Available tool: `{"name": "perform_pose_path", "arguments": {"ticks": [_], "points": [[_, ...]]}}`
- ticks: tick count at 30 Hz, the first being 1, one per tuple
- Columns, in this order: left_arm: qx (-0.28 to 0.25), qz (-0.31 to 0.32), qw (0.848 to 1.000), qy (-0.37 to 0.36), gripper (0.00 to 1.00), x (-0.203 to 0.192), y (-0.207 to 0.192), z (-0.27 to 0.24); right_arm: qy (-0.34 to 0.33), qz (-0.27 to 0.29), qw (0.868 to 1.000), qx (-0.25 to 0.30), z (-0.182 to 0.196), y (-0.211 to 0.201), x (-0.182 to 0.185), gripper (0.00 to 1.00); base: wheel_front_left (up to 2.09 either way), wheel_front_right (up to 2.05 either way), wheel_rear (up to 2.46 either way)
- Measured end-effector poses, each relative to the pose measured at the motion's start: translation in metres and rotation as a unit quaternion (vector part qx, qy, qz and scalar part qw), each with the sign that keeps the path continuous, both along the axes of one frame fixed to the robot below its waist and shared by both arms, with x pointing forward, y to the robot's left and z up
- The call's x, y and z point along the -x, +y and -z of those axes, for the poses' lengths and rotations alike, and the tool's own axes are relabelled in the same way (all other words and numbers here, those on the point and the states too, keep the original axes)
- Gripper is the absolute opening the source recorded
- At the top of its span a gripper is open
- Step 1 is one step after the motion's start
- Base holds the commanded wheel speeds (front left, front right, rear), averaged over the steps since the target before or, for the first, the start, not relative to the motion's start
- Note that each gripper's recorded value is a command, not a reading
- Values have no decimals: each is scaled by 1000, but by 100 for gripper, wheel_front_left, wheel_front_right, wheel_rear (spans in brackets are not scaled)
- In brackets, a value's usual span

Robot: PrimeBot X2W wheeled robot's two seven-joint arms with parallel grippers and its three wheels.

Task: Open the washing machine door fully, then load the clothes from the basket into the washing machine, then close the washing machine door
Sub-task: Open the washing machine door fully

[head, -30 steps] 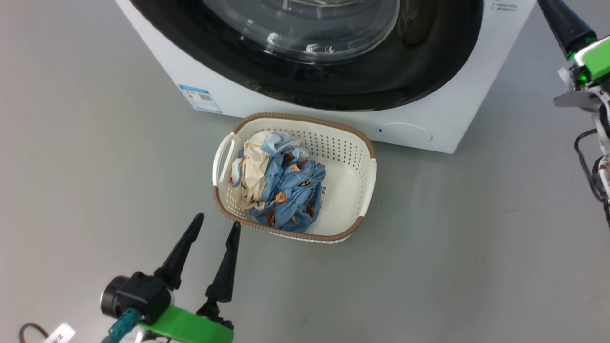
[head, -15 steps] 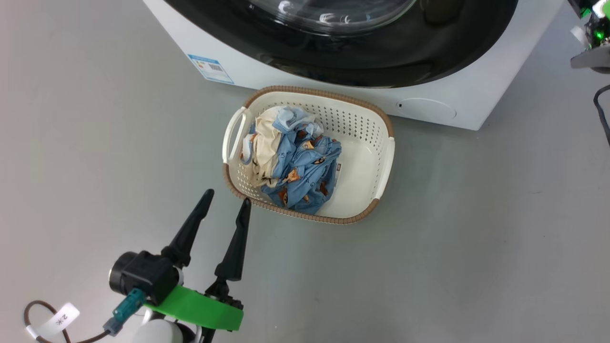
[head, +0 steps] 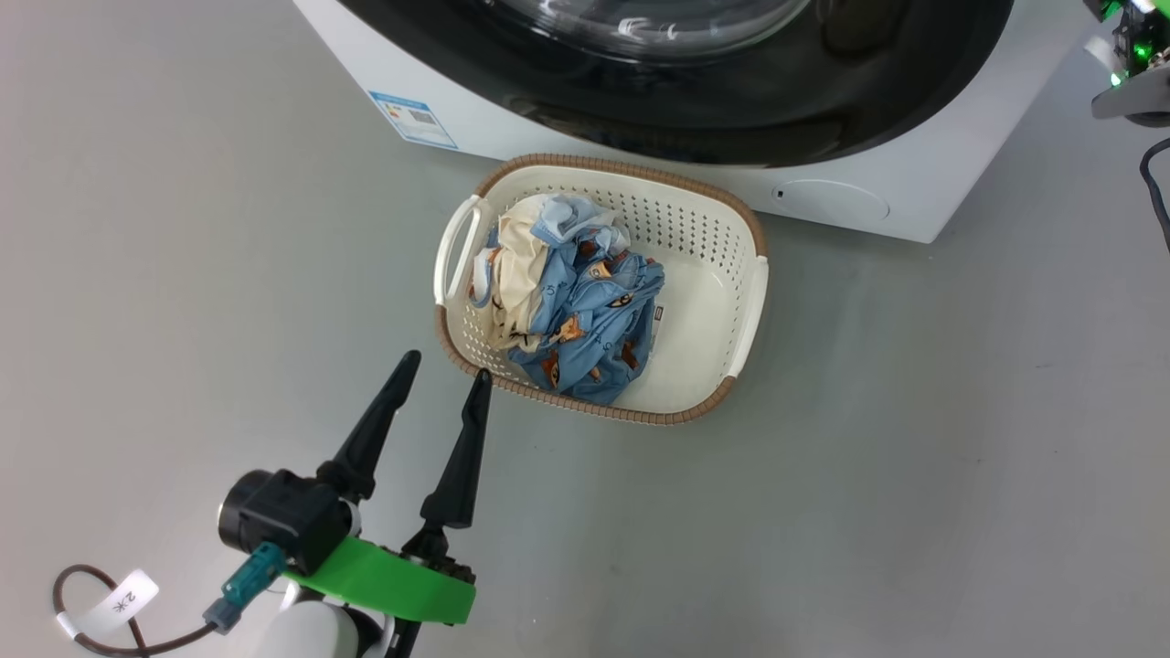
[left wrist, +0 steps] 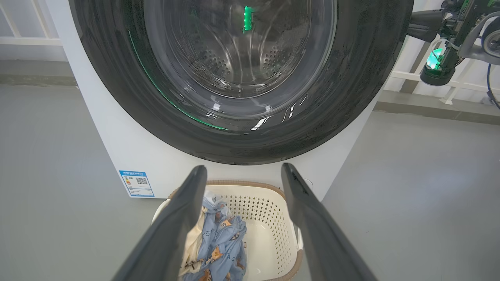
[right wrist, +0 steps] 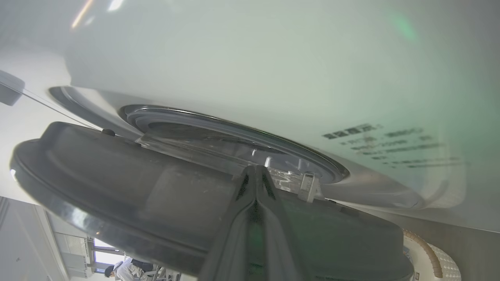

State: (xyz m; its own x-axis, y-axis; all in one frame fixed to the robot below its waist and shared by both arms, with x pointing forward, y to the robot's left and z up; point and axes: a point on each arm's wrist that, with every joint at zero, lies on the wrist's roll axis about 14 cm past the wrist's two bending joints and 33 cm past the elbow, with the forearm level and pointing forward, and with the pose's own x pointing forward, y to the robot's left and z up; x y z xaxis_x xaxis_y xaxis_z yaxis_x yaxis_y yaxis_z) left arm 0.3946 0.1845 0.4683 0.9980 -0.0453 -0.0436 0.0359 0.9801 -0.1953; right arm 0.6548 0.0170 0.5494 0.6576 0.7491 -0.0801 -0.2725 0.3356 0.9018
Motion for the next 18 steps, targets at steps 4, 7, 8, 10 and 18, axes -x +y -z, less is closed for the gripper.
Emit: {"name": "perform_pose_path", "arguments": {"ticks": [4,7,8,10,18], "points": [[1,2,1000,-7,100,0,-2,-5,3,-26,1000,16,-1,4,10,0,0,0,0],[2,4,1000,-12,100,2,-3,-8,5,-49,999,24,-1,8,24,0,0,0,0],[3,5,1000,-14,100,2,-3,-10,8,-56,998,23,-1,10,28,0,0,0,0],[4,7,1000,-18,100,2,-5,-13,9,-69,997,26,-1,12,38,0,0,0,0],[8,15,999,-29,100,9,-11,-21,16,-107,993,46,0,15,70,0,0,0,0]]}}
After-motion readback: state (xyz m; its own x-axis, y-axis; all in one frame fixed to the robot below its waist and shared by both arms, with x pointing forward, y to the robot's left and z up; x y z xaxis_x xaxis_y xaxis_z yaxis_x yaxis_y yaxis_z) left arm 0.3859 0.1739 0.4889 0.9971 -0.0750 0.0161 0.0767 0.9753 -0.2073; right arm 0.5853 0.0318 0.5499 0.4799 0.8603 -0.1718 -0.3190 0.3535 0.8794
